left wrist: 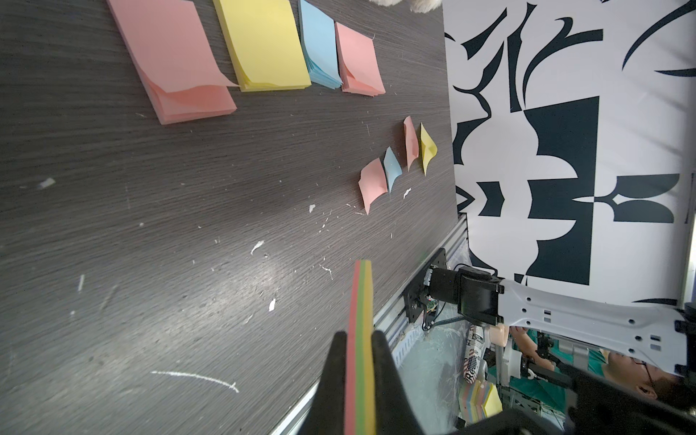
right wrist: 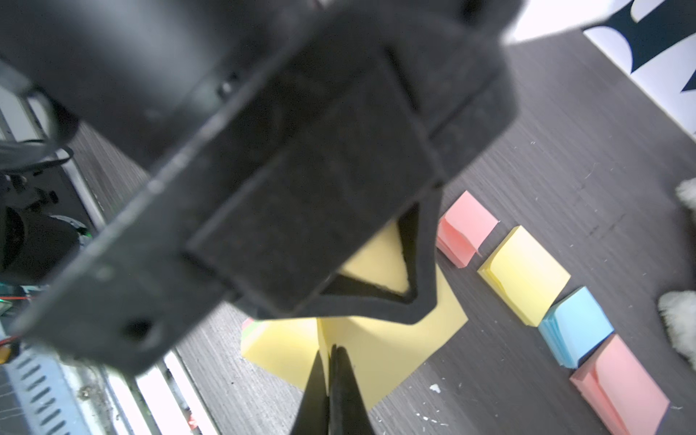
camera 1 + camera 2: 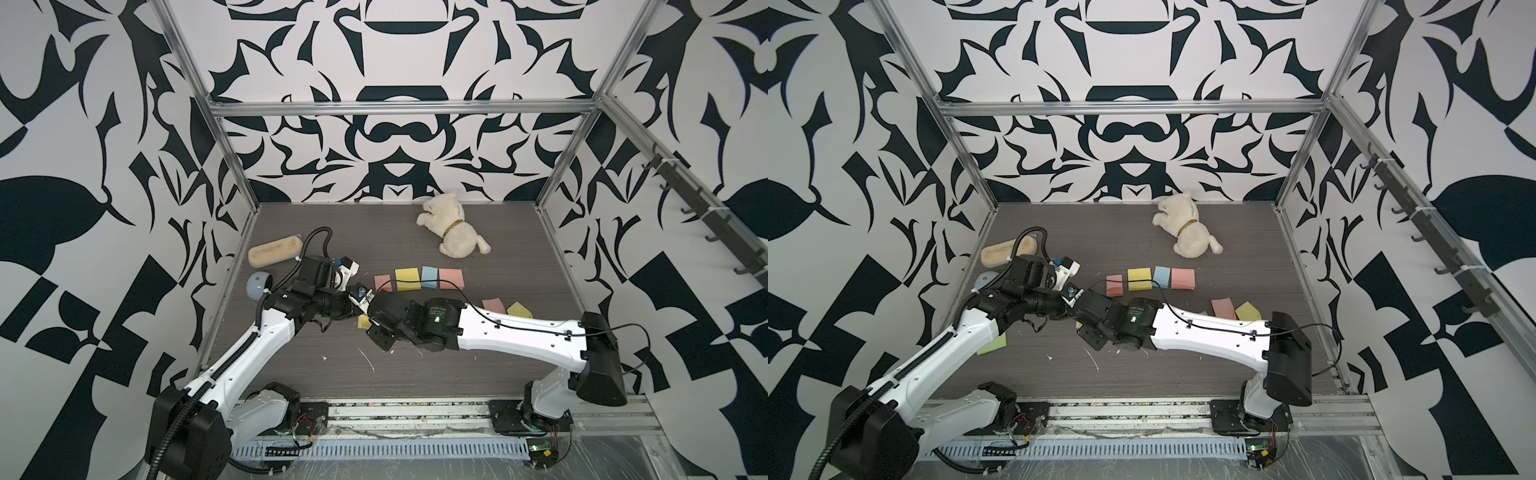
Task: Tear off pages from different memo pads
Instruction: Tear off the paper from the memo pad.
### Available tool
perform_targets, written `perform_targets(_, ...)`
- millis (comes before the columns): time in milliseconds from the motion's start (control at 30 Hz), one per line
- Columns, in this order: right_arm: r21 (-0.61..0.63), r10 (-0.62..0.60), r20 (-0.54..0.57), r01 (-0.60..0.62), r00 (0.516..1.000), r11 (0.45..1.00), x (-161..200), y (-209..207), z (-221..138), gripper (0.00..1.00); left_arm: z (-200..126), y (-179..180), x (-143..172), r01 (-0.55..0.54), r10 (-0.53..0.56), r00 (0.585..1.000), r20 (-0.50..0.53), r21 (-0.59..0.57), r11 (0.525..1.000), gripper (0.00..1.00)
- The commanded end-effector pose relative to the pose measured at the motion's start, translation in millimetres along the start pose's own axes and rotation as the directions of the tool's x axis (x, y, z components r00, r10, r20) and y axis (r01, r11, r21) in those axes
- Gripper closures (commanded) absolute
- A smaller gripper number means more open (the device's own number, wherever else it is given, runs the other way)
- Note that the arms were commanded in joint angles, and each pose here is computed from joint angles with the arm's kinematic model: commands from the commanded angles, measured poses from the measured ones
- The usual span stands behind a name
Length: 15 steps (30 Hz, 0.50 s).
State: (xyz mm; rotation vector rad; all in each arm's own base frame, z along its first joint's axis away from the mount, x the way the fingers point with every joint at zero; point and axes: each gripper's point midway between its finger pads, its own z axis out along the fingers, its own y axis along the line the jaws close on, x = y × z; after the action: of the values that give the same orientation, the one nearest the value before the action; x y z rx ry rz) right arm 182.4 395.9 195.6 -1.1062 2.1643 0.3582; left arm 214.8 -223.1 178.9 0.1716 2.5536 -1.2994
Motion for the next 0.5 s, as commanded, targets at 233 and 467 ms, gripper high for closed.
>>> perform_targets(233,0.090,-0.128,0.028,0.125,0.991,0.988,-12,6,-5,0.78,1,-8,4,0.008,-0.007,1.000,-0.025,0.046,0.999,1.00)
perform_targets(467,0.185,-0.174,0.070,0.158,0.982,0.970,-26,-7,-17,1.00,-1,-10,6,0.009,-0.007,0.999,-0.032,0.056,0.998,0.97)
